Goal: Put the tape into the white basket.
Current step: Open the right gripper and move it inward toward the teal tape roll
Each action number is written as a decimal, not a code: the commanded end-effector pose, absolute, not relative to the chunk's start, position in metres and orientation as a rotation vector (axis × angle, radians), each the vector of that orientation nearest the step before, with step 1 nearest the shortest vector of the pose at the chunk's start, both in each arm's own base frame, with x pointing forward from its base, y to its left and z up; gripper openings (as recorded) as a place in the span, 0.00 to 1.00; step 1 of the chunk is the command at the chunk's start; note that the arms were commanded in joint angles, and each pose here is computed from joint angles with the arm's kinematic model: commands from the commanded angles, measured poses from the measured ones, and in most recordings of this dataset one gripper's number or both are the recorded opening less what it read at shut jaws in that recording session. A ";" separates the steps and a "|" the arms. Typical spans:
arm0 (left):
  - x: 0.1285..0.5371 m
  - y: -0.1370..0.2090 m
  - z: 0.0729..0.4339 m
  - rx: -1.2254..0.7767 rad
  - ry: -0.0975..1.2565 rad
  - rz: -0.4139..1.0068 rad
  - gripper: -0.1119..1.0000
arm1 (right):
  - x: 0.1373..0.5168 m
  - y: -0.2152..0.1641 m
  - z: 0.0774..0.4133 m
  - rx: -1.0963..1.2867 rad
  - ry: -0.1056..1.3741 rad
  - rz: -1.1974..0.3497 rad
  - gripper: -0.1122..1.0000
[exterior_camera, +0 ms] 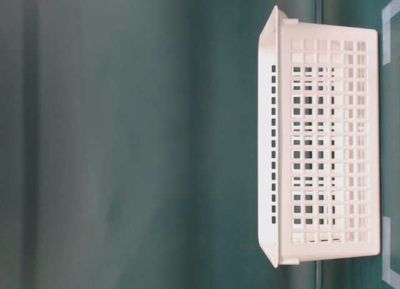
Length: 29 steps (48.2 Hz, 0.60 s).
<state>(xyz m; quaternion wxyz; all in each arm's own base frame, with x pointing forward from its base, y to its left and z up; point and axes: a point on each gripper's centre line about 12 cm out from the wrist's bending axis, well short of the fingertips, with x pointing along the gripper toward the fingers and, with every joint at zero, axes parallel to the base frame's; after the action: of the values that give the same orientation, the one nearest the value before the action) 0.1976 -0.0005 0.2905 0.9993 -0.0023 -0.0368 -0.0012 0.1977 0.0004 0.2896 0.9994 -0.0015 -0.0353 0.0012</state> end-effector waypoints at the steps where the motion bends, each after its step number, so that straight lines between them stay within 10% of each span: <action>1: 0.196 -0.002 0.292 -0.031 -0.101 -0.010 0.32 | 0.198 0.000 0.293 0.011 -0.086 -0.001 0.32; 13: 0.186 -0.010 0.292 -0.034 -0.146 -0.052 0.03 | 0.186 0.000 0.286 0.068 -0.120 0.004 0.11; 29: 0.187 -0.011 0.280 -0.028 -0.108 -0.056 0.01 | 0.192 0.000 0.285 0.080 -0.092 0.007 0.12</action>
<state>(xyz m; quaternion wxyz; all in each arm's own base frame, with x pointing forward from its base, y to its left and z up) 0.1861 -0.0104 0.2782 0.9983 -0.0148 -0.0502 -0.0270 0.1872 0.0006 0.2769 0.9984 0.0394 -0.0397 0.0039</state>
